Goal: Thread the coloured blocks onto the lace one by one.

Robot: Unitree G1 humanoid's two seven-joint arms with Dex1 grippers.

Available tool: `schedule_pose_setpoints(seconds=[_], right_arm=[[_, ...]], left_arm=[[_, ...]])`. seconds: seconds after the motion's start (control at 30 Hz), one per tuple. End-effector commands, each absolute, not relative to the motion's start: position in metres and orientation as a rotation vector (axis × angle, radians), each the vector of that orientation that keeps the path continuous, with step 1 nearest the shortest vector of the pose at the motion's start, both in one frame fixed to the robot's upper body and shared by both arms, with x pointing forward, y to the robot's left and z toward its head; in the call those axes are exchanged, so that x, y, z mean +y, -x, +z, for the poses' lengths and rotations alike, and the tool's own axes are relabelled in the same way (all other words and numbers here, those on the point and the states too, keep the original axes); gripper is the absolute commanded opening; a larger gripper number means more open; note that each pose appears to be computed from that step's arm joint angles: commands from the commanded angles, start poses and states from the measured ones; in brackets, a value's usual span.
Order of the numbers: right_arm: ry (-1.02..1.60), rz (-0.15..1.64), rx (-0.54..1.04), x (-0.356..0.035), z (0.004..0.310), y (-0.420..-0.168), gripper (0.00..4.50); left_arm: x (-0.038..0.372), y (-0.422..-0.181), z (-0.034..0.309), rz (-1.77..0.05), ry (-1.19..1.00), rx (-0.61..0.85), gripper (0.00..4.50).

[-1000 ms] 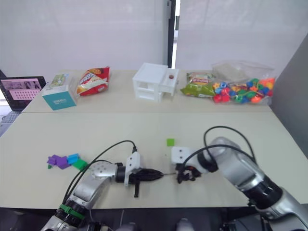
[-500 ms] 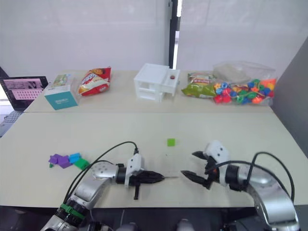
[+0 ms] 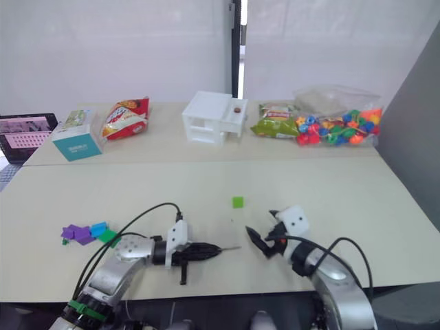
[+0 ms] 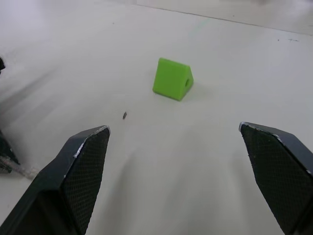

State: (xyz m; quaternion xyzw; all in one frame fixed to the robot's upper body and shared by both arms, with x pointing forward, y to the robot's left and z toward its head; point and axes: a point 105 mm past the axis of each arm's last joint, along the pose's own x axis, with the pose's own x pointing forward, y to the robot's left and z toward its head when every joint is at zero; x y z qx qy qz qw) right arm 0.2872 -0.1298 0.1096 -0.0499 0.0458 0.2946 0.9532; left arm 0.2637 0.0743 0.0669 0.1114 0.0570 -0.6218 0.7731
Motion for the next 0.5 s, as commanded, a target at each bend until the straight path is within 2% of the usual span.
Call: schedule_pose_setpoints(seconds=[0.03,0.2,0.5], right_arm=[[0.091,0.544,0.063,-0.120,0.112,-0.308,4.47],[0.065,0.488,0.080,-0.108,0.106,-0.333,4.47],[0.068,0.502,0.108,-0.090,0.094,-0.351,4.47]], left_arm=[[0.082,-0.262,0.075,-1.311,-0.251,0.102,0.00],[0.088,-0.261,0.077,-1.263,-0.251,0.108,0.00],[0.088,-0.256,0.077,-1.257,-0.241,0.136,0.00]])
